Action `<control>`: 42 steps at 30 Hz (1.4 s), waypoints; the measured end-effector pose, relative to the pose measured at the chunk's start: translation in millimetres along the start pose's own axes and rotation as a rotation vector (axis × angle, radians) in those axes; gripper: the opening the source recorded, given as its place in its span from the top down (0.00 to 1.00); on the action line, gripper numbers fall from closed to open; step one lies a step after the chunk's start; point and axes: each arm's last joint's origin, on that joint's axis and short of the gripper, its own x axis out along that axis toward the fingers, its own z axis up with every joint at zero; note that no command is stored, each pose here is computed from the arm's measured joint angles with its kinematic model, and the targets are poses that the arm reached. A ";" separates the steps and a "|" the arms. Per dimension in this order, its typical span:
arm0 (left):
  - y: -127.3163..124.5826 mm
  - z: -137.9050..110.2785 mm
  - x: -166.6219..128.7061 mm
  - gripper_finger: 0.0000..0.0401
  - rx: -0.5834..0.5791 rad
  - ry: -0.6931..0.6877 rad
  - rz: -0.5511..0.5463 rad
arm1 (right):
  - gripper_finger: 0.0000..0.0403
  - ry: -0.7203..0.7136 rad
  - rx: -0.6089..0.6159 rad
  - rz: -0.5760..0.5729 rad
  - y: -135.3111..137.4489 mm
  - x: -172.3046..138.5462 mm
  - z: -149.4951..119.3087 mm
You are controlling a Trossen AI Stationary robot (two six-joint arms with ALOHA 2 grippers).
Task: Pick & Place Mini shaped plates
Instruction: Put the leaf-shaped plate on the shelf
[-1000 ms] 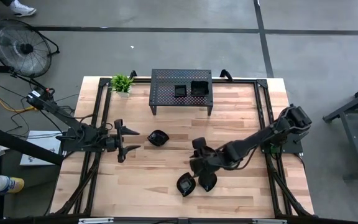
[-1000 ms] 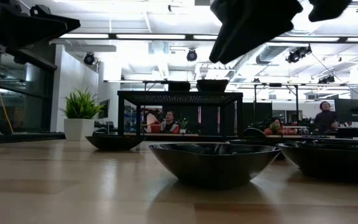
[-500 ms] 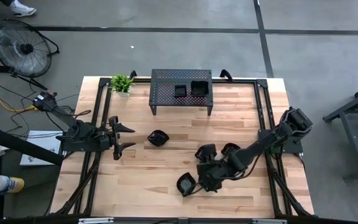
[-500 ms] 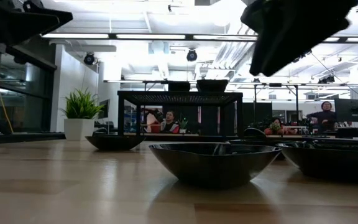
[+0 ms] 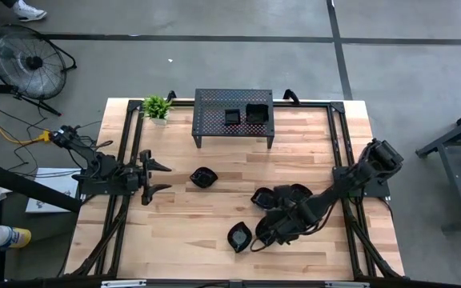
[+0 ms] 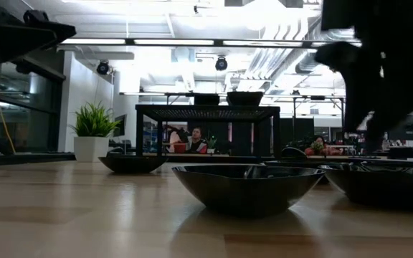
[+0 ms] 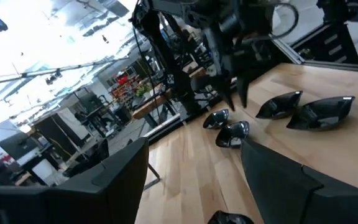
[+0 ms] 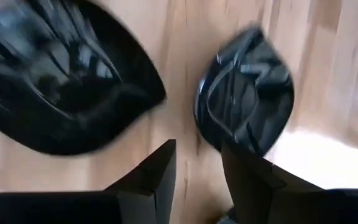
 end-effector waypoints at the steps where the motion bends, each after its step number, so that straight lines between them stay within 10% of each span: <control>1: -0.8 -1.2 0.1 0.38 -0.007 0.012 -0.006 | 0.69 0.013 -0.013 -0.006 0.3 3.0 -3.9; 25: -1.7 -2.8 0.1 0.38 -0.031 0.031 -0.009 | 0.69 -0.048 -0.401 -0.087 1.4 14.8 -8.1; 42: -1.7 -2.8 0.1 0.38 -0.032 0.031 -0.008 | 0.69 -0.018 -0.374 -0.016 2.8 39.2 -1.7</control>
